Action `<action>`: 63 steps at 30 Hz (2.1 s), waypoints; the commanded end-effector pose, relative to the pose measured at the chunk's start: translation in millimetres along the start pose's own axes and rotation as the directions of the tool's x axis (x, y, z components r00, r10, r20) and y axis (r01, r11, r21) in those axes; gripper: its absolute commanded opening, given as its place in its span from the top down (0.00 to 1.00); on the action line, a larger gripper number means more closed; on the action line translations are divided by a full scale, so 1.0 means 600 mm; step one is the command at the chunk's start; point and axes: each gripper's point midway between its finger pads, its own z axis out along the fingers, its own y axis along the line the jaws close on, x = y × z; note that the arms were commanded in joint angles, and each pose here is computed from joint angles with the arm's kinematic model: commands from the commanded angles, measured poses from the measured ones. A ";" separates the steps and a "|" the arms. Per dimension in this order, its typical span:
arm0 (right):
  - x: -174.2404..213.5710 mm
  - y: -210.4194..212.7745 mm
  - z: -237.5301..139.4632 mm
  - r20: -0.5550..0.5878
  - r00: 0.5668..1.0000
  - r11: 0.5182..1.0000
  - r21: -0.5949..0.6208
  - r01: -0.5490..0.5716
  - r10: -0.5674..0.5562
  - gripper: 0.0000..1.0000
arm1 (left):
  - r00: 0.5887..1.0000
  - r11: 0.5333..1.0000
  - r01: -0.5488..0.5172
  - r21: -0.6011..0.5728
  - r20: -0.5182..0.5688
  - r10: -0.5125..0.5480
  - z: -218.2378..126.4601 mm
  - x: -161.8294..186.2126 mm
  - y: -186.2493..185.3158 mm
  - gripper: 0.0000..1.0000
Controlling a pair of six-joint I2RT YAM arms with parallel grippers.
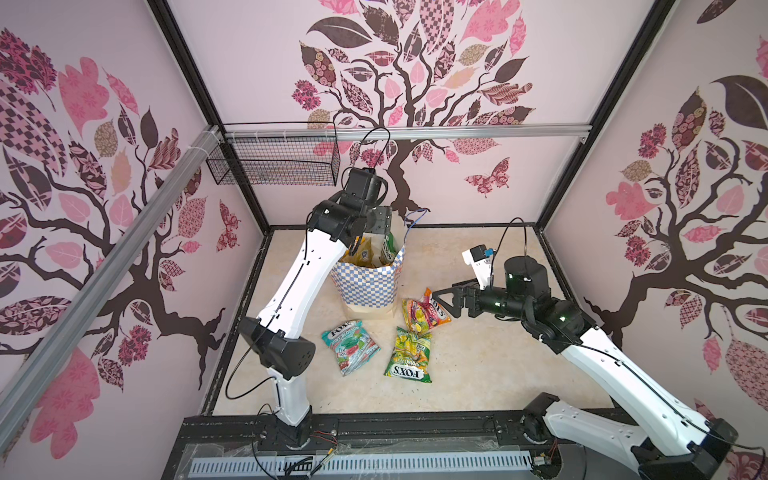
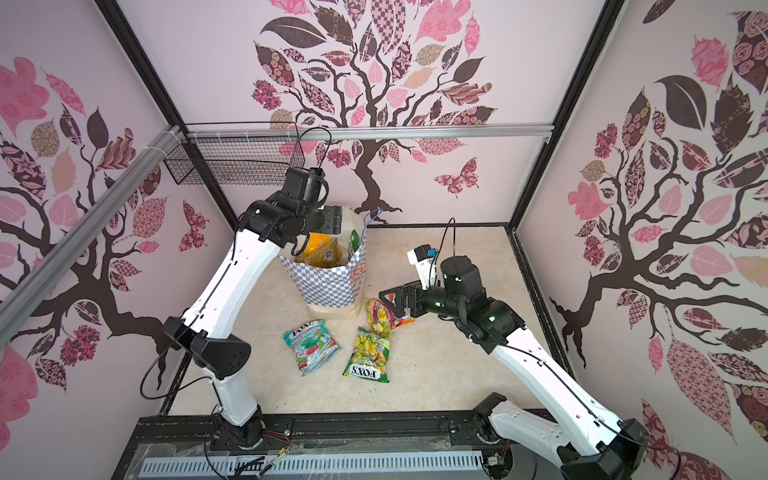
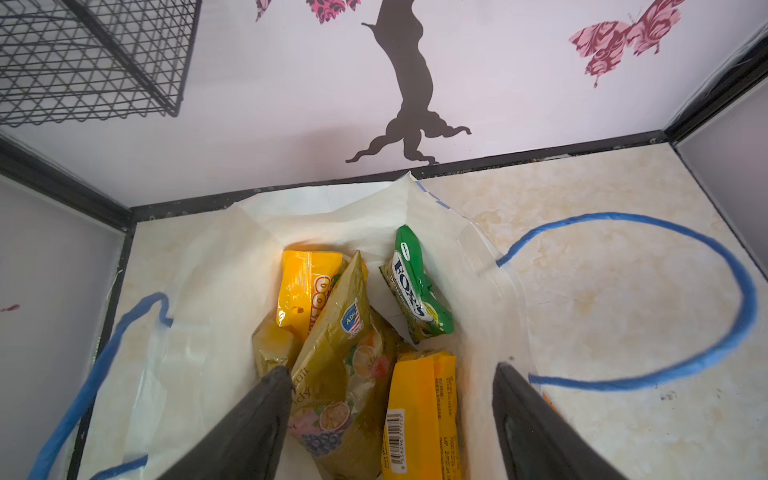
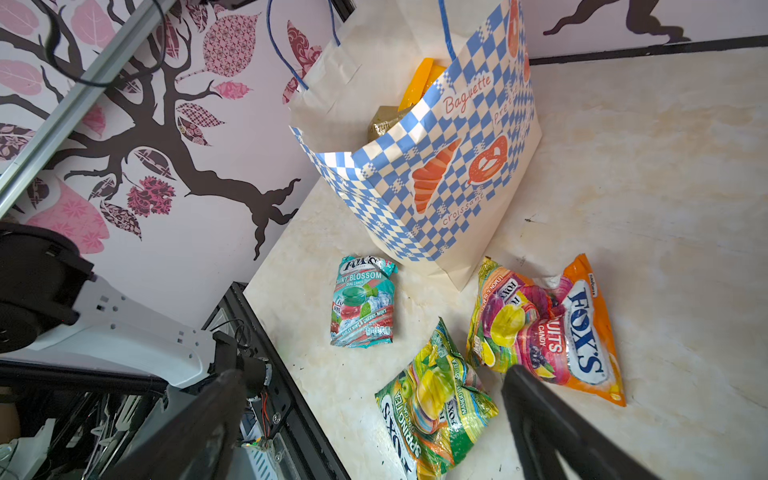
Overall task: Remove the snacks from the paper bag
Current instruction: 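Lower the left gripper into the bag toward the green Fox's packet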
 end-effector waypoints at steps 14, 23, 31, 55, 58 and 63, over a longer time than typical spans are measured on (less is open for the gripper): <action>-0.014 0.020 -0.010 0.011 1.000 0.999 -0.034 0.008 -0.007 0.00 | 0.943 0.997 -0.004 0.079 -0.331 0.030 0.131 0.120 0.025 0.25; -0.014 0.022 -0.011 0.011 1.000 0.999 -0.038 0.005 -0.005 0.00 | 0.880 0.995 -0.012 0.100 -0.472 0.058 0.200 0.199 0.021 0.24; -0.011 0.019 -0.009 0.006 1.000 0.999 -0.033 0.000 0.000 0.01 | 0.838 0.995 -0.031 0.094 -0.541 0.077 0.240 0.256 0.022 0.22; -0.007 0.018 -0.001 -0.013 1.000 0.999 -0.041 -0.009 0.008 0.00 | 0.751 0.998 -0.044 0.043 -0.657 0.061 0.321 0.385 0.030 0.52; -0.009 0.019 -0.002 -0.010 1.000 0.999 -0.042 -0.009 0.008 0.01 | 0.763 0.998 -0.039 0.048 -0.643 0.061 0.314 0.373 0.029 0.69; -0.009 0.018 -0.002 -0.009 1.000 0.999 -0.040 -0.011 0.011 0.00 | 0.796 0.997 -0.034 0.068 -0.602 0.068 0.296 0.345 0.025 1.00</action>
